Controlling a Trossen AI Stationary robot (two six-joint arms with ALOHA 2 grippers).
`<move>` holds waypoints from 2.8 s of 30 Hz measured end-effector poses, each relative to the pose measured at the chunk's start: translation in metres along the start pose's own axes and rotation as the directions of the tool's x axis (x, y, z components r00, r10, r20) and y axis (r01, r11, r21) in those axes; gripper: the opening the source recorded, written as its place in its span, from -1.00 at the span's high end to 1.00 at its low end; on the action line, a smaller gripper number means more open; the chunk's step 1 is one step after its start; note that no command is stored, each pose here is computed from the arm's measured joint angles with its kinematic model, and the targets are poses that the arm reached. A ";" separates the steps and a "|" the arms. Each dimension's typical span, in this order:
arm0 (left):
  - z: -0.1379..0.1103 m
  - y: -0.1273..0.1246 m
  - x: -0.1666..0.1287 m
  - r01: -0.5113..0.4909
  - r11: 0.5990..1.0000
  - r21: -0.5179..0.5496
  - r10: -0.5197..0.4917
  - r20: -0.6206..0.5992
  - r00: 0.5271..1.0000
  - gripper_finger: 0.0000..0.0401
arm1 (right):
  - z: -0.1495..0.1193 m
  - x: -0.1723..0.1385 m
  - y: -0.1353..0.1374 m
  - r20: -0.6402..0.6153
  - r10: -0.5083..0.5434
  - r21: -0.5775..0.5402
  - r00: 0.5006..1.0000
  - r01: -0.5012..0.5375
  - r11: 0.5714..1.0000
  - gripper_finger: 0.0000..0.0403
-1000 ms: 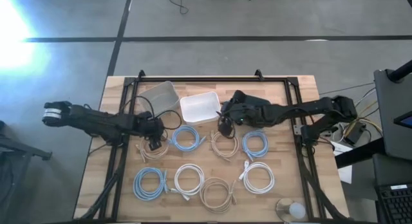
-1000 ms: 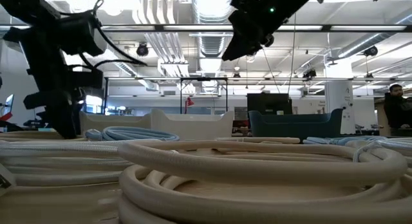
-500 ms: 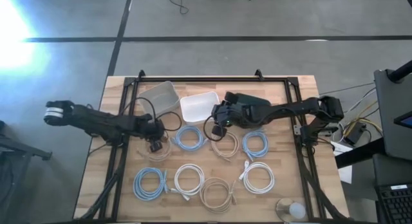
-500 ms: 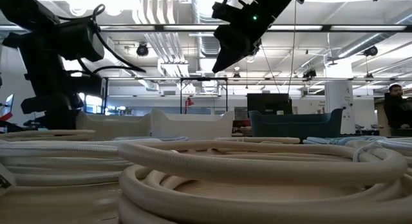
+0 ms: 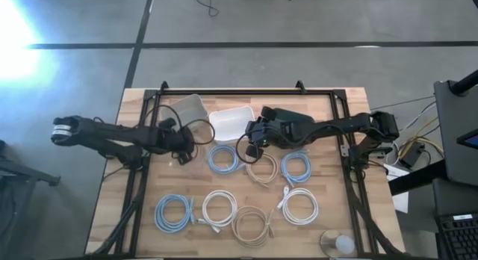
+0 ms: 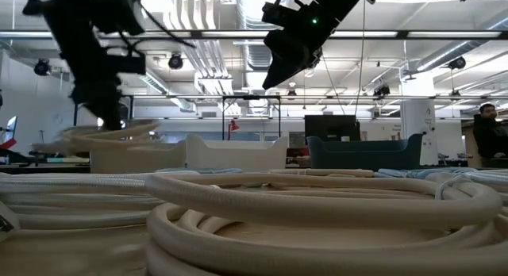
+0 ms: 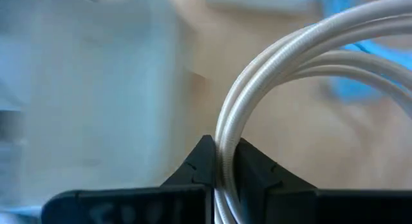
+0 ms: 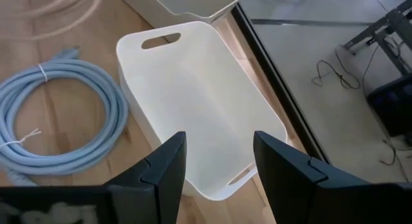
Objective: Sort HDMI cables
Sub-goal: Put the top left light brown HDMI cable into the gray bin, then put the top left light blue HDMI cable into the blue bin
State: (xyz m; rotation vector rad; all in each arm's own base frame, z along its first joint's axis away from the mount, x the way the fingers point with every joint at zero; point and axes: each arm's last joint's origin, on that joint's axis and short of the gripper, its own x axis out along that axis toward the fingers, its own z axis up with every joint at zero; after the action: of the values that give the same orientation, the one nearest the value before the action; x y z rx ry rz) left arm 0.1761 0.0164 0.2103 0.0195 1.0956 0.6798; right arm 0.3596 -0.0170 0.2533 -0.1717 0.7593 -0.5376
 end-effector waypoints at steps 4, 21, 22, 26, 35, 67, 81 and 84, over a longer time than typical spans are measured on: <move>0.024 0.014 -0.022 -0.208 0.977 -0.049 0.213 0.133 0.968 0.83 | 0.000 0.000 0.000 0.000 0.000 0.008 1.000 0.000 1.000 0.14; 0.044 0.085 -0.005 -0.651 0.721 -0.237 0.670 0.000 0.743 0.82 | 0.000 0.000 0.000 0.001 0.002 0.033 1.000 -0.002 0.999 0.23; 0.043 0.089 0.000 -0.661 0.704 -0.258 0.680 -0.019 0.733 0.82 | 0.000 0.000 0.000 0.001 0.002 0.032 1.000 -0.002 0.999 0.24; 0.040 0.102 0.024 -0.684 0.640 -0.350 0.713 -0.061 0.699 0.82 | 0.000 0.000 0.000 0.004 0.002 0.033 1.000 -0.002 0.999 0.24; 0.021 0.099 0.071 -0.693 0.650 -0.312 0.705 -0.093 0.703 0.81 | 0.000 0.000 0.000 0.004 0.002 0.010 1.000 -0.002 1.000 0.25; 0.031 0.098 0.066 -0.541 0.808 -0.234 0.537 -0.087 0.839 -0.05 | -0.001 0.029 0.027 -0.032 0.273 0.103 0.962 -0.268 0.958 0.08; 0.037 0.099 0.027 -0.362 0.871 -0.331 0.412 0.093 0.906 -0.04 | 0.003 0.071 0.056 -0.225 0.318 0.496 0.921 -0.173 0.851 0.08; 0.037 0.100 0.026 -0.357 0.867 -0.347 0.413 0.099 0.905 -0.04 | -0.003 0.083 0.065 -0.267 0.314 0.511 0.911 -0.143 0.847 0.08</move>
State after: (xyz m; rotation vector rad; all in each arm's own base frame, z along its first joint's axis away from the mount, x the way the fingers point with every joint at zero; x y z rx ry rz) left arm 0.1640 0.1207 0.2409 0.0175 0.8079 1.1952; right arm 0.4331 -0.0053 0.1787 0.4920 0.9448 -0.5140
